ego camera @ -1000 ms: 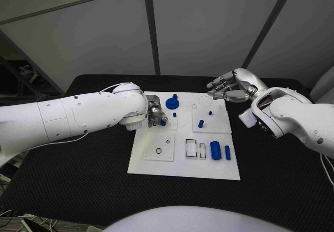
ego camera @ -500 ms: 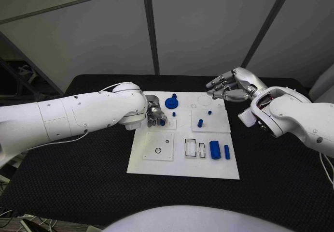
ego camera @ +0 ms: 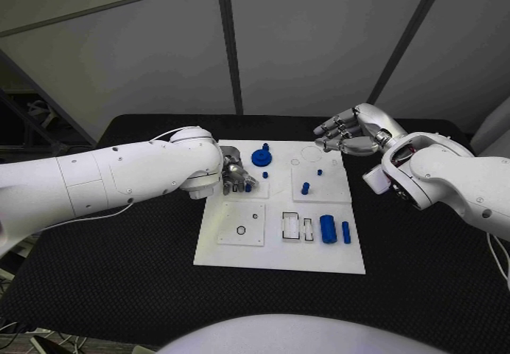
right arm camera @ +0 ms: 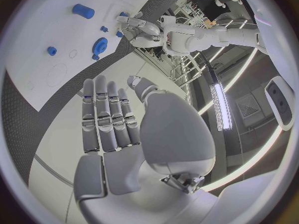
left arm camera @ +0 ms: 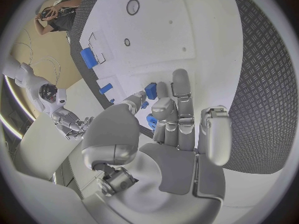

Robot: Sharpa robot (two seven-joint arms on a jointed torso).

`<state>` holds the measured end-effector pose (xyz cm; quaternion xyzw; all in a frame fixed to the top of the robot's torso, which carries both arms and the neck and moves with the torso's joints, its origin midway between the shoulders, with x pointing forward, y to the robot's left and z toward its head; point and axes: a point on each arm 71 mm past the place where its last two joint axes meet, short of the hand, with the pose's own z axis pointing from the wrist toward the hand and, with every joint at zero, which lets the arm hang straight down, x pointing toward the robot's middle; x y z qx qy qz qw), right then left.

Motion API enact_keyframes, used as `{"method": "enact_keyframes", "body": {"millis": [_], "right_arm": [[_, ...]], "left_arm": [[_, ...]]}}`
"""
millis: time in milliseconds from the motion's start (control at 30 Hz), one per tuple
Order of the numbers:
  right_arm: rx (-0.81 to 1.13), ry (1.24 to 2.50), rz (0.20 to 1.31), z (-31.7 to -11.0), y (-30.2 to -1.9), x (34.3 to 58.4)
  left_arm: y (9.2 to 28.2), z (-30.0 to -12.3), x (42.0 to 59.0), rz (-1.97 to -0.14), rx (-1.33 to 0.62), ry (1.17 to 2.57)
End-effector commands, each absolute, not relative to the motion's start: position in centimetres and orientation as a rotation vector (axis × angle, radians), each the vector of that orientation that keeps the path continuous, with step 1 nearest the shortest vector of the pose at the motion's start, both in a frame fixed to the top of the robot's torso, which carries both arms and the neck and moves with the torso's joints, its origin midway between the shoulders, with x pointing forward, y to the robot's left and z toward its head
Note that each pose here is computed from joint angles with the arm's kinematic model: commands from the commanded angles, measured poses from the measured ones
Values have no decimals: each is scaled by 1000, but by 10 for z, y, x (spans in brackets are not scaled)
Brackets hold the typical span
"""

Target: Assemble the parts on the task board

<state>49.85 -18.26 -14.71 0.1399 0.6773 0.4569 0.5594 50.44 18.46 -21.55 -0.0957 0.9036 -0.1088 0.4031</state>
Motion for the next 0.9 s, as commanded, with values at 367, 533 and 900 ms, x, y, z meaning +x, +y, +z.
{"method": "enact_keyframes", "body": {"millis": [367,533,900], "right_arm": [[322,1598,1082,-146,-182,499],[323,1599,1079,-147,-182,500],[327,1601,1071,-147,-185,502]], "left_arm": [[189,-209,505,-301,-286,2243],[191,-194,510,-359,-339,2197],[210,-150,531,-380,-306,2246]]}}
